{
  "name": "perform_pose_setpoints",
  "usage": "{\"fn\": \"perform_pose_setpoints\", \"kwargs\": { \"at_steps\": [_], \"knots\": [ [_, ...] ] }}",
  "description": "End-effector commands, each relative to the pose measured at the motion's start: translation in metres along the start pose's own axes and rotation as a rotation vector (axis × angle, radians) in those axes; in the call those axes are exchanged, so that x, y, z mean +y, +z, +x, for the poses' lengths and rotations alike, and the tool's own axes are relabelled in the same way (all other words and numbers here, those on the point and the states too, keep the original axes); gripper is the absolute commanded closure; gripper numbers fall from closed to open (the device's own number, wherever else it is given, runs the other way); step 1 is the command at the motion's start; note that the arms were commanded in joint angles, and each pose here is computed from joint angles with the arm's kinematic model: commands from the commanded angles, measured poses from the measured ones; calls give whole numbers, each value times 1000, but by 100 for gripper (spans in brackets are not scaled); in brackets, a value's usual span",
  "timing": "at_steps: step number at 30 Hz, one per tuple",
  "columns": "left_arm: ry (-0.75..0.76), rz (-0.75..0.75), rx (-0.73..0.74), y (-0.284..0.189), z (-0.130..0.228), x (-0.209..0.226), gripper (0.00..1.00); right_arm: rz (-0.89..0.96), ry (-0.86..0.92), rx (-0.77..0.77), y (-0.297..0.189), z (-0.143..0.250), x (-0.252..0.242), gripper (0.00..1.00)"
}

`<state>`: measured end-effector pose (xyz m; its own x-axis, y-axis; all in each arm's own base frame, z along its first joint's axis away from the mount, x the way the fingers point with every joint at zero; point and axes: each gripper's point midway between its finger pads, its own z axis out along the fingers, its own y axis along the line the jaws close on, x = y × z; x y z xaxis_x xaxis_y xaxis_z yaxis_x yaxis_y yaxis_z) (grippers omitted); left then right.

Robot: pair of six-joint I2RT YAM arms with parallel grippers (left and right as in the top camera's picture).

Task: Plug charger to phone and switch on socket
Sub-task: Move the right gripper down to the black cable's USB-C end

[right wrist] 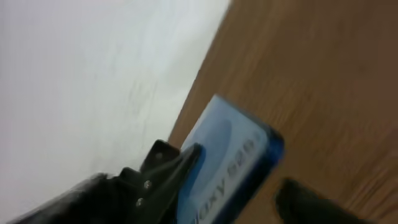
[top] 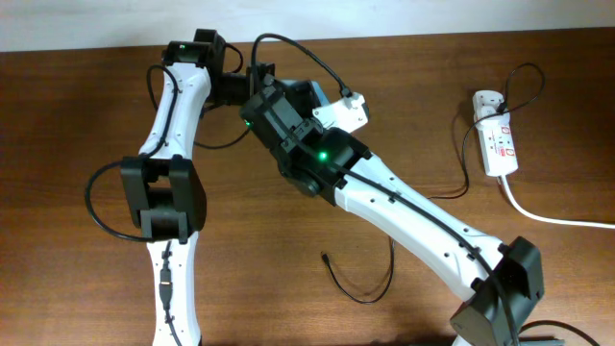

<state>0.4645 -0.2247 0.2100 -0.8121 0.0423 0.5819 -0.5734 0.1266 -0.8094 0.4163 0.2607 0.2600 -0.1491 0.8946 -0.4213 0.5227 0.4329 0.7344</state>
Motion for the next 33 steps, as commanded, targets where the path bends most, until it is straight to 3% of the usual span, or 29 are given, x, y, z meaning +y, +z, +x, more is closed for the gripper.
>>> {"fn": "perform_pose_setpoints", "kwargs": {
  "at_steps": [1,5,8,10,11,12,13,15,20,24,25,33],
  "knots": [
    [71,-2,-11,-1,-5,-5,100,-85,-162,-86,-38,-48,30,1],
    [355,-105,-108,-4,-30,3,100,-91,-564,11,-65,-96,25,1],
    [564,-151,-131,-6,-29,-4,100,9,-806,212,-65,-131,-25,1],
    [689,-257,-209,-14,-25,-15,100,87,-908,385,-60,-134,-64,2],
    [735,-382,-309,-26,-25,-20,100,163,-907,469,-58,-137,-88,2],
    [748,-472,-384,-38,-26,-22,100,215,-896,533,-58,-135,-104,2],
    [768,-710,-599,-76,-29,-26,100,275,-890,629,-61,-126,-123,2],
    [738,-897,-755,-113,-22,-25,100,363,-923,751,-64,-103,-149,1],
    [639,-1050,-797,-137,-18,-3,100,436,-1087,905,-61,-33,-200,2],
    [620,-1120,-845,-152,-20,0,100,396,-1188,1050,-62,39,-249,51],
    [620,-1120,-846,-152,-21,0,100,378,-1203,1105,-65,60,-262,60],
    [603,-1125,-828,-151,-17,4,100,409,-1238,1292,-70,121,-301,67]
  ]
}}
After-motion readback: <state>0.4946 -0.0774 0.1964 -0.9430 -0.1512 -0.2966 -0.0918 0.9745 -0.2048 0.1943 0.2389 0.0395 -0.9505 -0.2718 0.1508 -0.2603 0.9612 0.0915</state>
